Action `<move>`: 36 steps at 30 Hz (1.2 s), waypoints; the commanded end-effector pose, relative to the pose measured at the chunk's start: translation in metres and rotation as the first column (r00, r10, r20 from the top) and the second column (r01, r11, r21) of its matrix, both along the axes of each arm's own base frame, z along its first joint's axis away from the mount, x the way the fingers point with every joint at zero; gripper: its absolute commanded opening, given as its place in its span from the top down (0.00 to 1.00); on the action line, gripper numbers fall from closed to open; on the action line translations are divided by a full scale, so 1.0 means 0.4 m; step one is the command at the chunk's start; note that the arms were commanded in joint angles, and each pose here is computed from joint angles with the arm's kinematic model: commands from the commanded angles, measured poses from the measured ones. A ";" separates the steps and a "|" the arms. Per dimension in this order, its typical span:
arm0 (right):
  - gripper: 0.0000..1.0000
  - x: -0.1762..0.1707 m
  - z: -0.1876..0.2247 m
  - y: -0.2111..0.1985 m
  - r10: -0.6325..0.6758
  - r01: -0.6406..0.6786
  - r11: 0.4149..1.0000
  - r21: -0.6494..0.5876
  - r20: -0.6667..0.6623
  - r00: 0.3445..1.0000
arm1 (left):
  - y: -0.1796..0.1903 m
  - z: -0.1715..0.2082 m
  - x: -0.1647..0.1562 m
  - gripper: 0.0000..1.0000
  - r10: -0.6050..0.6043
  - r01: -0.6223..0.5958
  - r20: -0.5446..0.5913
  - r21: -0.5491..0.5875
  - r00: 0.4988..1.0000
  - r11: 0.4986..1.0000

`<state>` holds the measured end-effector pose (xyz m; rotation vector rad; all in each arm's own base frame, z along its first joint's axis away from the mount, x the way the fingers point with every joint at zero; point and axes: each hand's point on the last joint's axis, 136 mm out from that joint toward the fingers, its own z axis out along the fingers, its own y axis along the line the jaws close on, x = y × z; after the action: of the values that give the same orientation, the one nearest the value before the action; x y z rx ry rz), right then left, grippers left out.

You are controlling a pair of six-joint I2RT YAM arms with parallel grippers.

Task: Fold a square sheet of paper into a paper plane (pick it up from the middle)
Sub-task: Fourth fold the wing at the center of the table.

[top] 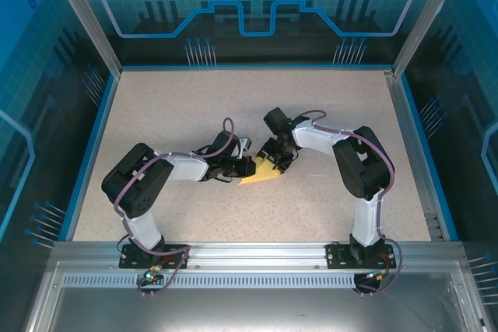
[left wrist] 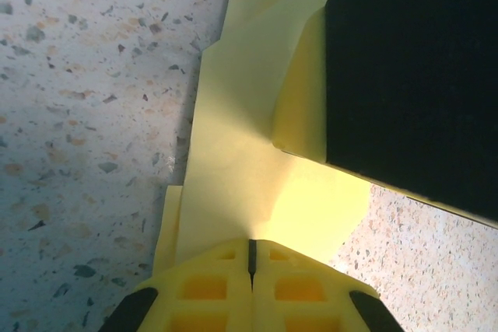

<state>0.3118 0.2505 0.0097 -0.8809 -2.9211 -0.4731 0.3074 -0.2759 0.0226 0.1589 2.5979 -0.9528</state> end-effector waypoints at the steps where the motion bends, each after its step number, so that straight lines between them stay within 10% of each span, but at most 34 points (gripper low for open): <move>1: 0.42 -0.143 -0.150 -0.125 -0.037 -0.014 0.977 -0.213 -0.231 0.972 | 0.021 -0.031 0.004 0.94 0.018 -0.017 -0.029 0.048 0.999 0.999; 15: 0.43 -0.088 -0.090 -0.092 0.003 -0.022 0.990 -0.140 -0.135 0.991 | 0.025 -0.068 -0.034 0.95 -0.028 0.036 -0.108 0.076 0.994 0.996; 23: 0.43 0.036 0.105 -0.048 0.116 -0.129 0.991 0.037 0.241 0.964 | 0.029 -0.081 -0.054 0.98 -0.052 0.065 -0.135 0.087 0.989 0.994; 36: 0.83 0.036 0.156 0.073 0.311 -0.396 0.913 0.101 0.459 0.832 | 0.025 -0.086 -0.054 0.99 -0.064 0.077 -0.138 0.089 0.988 0.993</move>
<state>0.3235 0.2599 0.0760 -0.3434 -3.2424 -0.9469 0.3056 -0.2772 0.0154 0.2086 2.6503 -0.9513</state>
